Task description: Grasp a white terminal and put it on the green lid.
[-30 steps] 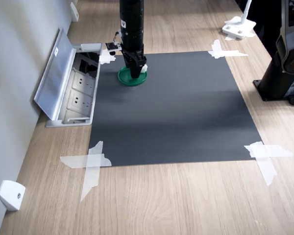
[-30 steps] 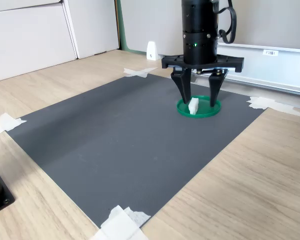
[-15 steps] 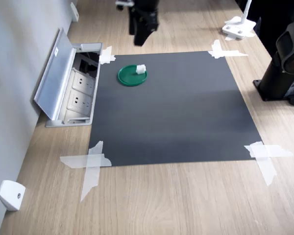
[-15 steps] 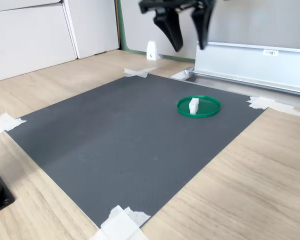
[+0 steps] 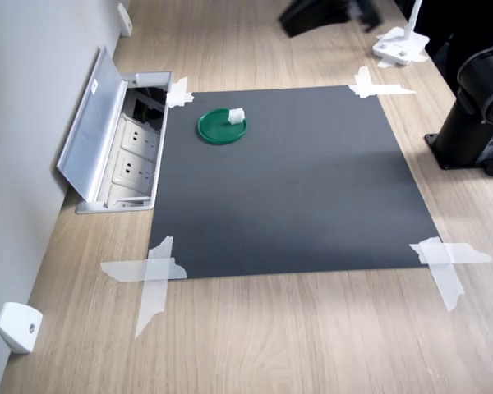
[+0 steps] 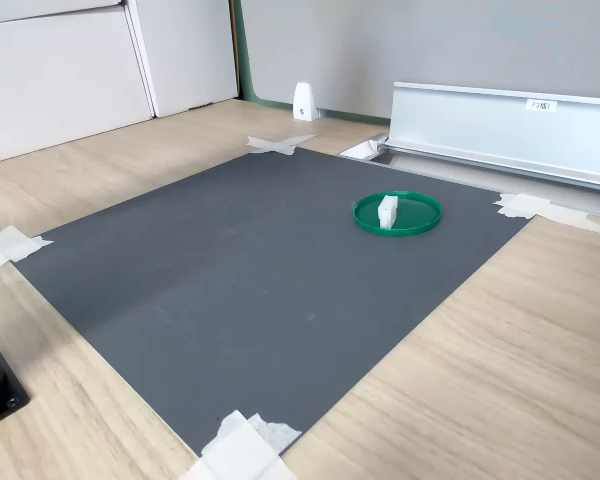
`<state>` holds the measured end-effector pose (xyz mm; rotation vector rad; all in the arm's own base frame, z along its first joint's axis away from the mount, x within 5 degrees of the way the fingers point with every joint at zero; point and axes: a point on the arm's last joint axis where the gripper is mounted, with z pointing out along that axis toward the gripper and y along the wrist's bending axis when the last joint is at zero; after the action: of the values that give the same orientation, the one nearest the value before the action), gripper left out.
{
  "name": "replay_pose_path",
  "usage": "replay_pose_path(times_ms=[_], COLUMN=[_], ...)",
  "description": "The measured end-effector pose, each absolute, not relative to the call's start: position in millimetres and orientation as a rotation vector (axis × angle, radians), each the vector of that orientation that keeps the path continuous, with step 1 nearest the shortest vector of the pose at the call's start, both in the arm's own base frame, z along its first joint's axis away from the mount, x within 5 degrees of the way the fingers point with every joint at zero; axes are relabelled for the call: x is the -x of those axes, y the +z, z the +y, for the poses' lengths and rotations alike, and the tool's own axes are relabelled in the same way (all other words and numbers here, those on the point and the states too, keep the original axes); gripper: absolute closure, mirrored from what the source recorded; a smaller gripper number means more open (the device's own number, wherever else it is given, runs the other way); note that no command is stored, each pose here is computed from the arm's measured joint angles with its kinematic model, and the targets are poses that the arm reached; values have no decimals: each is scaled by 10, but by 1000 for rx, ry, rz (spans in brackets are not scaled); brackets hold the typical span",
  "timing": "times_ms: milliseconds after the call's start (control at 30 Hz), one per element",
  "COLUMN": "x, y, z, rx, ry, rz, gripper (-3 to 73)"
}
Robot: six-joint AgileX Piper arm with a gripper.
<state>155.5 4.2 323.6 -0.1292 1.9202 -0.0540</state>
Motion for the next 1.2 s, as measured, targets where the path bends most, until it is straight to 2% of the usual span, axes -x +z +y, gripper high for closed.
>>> replay_pose_path(times_ms=[233, 533, 600, 867, 1033, 1200], x=[-1118, -923, -859, -657, -604, -588], y=[2742, 2218, 2165, 2093, 1969, 1947], z=[18, 15, 7, -32, -35, -35], rx=[126, 32, -3, -65, -60, -60], ry=[-76, -1, 14, -12, -26, -26], rz=[1852, 1905, 1878, 1733, 1760, 1754], gripper=[700, 702, 702, 702, 702, 702])
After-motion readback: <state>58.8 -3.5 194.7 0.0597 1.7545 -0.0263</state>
